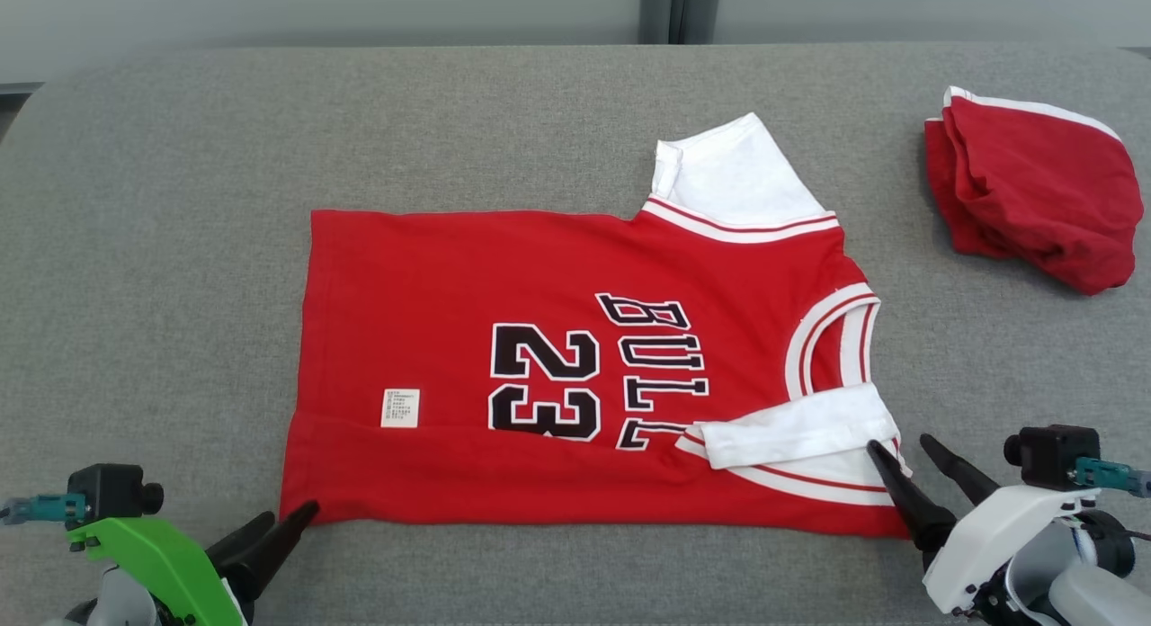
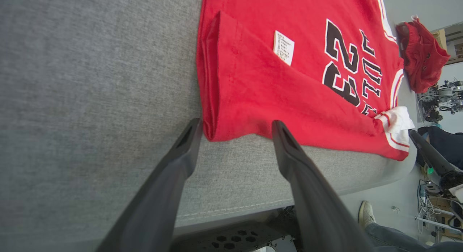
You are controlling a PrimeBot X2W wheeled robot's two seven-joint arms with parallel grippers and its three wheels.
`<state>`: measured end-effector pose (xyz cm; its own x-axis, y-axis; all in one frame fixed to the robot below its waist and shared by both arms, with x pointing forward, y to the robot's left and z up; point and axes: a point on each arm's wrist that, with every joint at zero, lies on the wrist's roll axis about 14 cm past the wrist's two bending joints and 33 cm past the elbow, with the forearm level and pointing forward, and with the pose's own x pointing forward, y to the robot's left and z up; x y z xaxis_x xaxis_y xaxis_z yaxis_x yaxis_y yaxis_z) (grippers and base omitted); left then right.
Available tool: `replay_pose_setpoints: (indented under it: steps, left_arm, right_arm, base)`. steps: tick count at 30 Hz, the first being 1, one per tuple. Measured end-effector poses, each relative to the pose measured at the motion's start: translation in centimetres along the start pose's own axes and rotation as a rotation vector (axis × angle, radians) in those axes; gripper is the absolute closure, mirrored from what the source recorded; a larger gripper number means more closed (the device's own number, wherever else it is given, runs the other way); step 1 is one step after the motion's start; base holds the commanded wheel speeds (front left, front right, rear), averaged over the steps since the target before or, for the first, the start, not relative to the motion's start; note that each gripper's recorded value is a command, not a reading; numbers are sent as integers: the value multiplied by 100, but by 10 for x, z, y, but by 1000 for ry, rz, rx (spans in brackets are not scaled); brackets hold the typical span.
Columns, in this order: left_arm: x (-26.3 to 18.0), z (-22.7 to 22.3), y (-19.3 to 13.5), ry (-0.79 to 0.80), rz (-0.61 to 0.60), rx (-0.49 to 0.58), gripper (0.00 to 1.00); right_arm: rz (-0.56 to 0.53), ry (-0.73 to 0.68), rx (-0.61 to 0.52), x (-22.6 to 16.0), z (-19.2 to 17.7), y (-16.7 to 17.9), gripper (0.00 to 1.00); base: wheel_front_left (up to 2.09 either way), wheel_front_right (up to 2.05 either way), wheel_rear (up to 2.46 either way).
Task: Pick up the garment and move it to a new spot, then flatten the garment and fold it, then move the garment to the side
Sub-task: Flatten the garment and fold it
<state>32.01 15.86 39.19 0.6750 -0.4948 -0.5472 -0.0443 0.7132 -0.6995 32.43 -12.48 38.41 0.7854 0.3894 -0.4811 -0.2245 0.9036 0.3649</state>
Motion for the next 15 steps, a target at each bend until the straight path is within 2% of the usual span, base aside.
replay_pose_setpoints:
  steps: [8, 15]
  left_arm:
    - [-28, 35, 19, -196, 125, 170, 0]
    - [-39, 53, -8, -385, 76, 194, 0]
  right_arm:
    - [-59, -193, -52, -12, 47, -17, 0]
    - [-41, -314, -127, -21, 78, -5, 0]
  base:
    - [0, 0, 0]
    - [0, 0, 0]
